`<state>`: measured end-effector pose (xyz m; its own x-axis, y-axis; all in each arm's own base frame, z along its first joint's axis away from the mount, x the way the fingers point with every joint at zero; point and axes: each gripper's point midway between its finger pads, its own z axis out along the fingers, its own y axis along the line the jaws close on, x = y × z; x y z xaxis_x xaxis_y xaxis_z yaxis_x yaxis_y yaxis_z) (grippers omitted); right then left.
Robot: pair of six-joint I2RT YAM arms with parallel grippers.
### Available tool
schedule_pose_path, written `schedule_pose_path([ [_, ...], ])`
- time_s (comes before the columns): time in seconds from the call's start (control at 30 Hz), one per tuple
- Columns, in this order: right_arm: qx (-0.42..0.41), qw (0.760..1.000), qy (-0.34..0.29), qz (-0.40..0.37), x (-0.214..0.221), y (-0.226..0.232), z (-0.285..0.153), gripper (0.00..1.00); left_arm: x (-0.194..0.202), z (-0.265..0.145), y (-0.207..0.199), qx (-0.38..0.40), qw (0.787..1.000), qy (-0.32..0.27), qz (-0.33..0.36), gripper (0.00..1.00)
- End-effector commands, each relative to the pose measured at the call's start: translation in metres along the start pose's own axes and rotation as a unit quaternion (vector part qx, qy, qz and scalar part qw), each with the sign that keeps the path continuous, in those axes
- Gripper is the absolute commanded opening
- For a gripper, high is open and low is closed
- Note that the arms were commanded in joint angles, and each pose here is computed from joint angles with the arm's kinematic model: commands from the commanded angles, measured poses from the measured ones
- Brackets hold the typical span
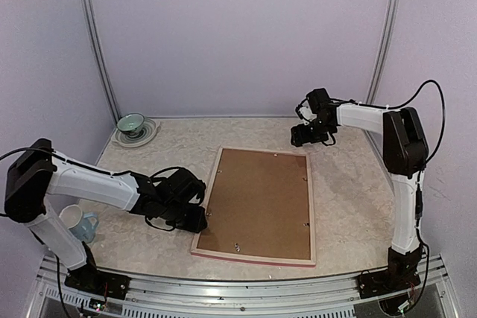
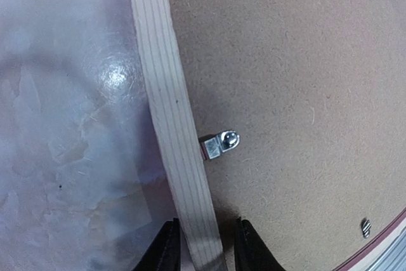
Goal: Put the photo into the frame
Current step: Move the photo frame to the center of the board.
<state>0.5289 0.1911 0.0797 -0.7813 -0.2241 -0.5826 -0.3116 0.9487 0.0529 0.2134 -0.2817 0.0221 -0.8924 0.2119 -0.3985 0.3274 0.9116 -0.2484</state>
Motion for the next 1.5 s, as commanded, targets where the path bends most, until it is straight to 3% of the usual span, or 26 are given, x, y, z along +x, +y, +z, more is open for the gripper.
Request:
schedule_pose_path([
  [0.0,-0.014,0.999,-0.046,0.003,-0.026,0.004,-0.037,0.82,-0.003,0.009,0.000,-0.013,1.000,-0.001,0.007,0.25],
  [0.13,-0.031,0.998,-0.054,0.001,-0.028,0.013,-0.049,0.83,-0.020,0.012,0.006,-0.041,0.999,-0.023,0.013,0.20],
  [0.27,-0.058,0.997,-0.046,-0.012,-0.025,0.028,-0.057,0.99,-0.045,0.016,0.013,-0.049,0.998,-0.045,0.006,0.18],
  [0.53,-0.082,0.994,-0.022,-0.066,0.001,0.075,-0.067,0.99,-0.114,0.026,0.036,-0.077,0.992,-0.094,0.011,0.16],
  [0.93,-0.112,0.973,0.011,-0.202,0.056,0.188,-0.069,0.99,-0.196,0.045,0.066,-0.062,0.986,-0.152,-0.033,0.16],
  [1.03,-0.110,0.971,0.015,-0.213,0.065,0.203,-0.063,0.99,-0.199,0.039,0.062,-0.051,0.985,-0.159,-0.036,0.23],
  [1.17,-0.087,0.971,0.014,-0.222,0.069,0.213,-0.049,0.99,-0.196,0.019,0.060,-0.042,0.982,-0.177,-0.047,0.44],
  [1.23,-0.082,0.971,0.019,-0.222,0.072,0.215,-0.040,0.99,-0.195,0.007,0.057,-0.035,0.980,-0.187,-0.053,0.48],
  [1.47,-0.085,0.967,0.019,-0.239,0.077,0.234,-0.023,0.99,-0.174,-0.011,0.048,-0.018,0.978,-0.192,-0.075,0.47],
])
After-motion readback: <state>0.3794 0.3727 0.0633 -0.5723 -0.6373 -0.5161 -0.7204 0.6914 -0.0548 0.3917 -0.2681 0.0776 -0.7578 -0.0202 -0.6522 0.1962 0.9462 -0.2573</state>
